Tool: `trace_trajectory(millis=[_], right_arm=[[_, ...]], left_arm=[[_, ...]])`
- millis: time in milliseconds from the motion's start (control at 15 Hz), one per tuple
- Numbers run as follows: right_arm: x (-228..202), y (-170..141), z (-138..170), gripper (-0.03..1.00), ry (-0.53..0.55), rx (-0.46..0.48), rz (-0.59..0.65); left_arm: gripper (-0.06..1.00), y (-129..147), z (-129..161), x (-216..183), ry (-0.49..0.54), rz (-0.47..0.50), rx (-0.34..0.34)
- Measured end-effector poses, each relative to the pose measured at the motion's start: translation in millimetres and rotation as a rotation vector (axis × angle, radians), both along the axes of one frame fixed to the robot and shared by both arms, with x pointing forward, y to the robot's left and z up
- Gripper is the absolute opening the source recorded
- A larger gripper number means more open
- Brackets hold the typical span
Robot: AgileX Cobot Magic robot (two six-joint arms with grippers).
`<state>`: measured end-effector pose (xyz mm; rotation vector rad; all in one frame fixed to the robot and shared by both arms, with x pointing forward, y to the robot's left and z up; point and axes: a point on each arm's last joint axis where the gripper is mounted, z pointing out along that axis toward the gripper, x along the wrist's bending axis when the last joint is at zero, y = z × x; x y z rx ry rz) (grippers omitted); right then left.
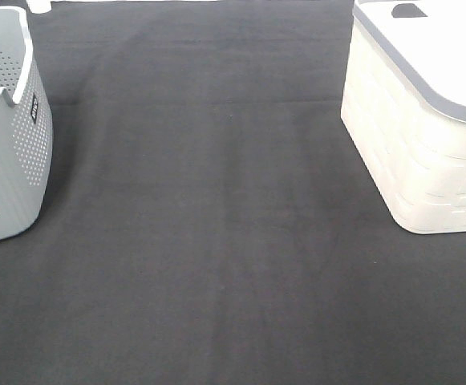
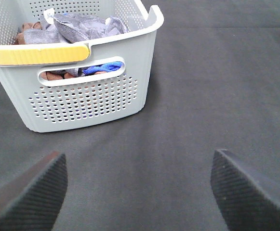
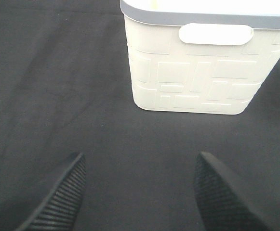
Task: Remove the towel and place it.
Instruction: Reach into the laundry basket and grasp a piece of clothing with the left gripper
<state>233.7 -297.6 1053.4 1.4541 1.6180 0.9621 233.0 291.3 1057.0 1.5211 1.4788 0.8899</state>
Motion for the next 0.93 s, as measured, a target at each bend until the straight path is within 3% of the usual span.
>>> trace_trajectory(millis=[933], right_arm=[[0.0, 0.0, 0.0, 0.65, 0.000, 0.000, 0.000]], left_arm=[[0.76, 0.0, 0.0, 0.0, 0.000, 0.000, 0.000]])
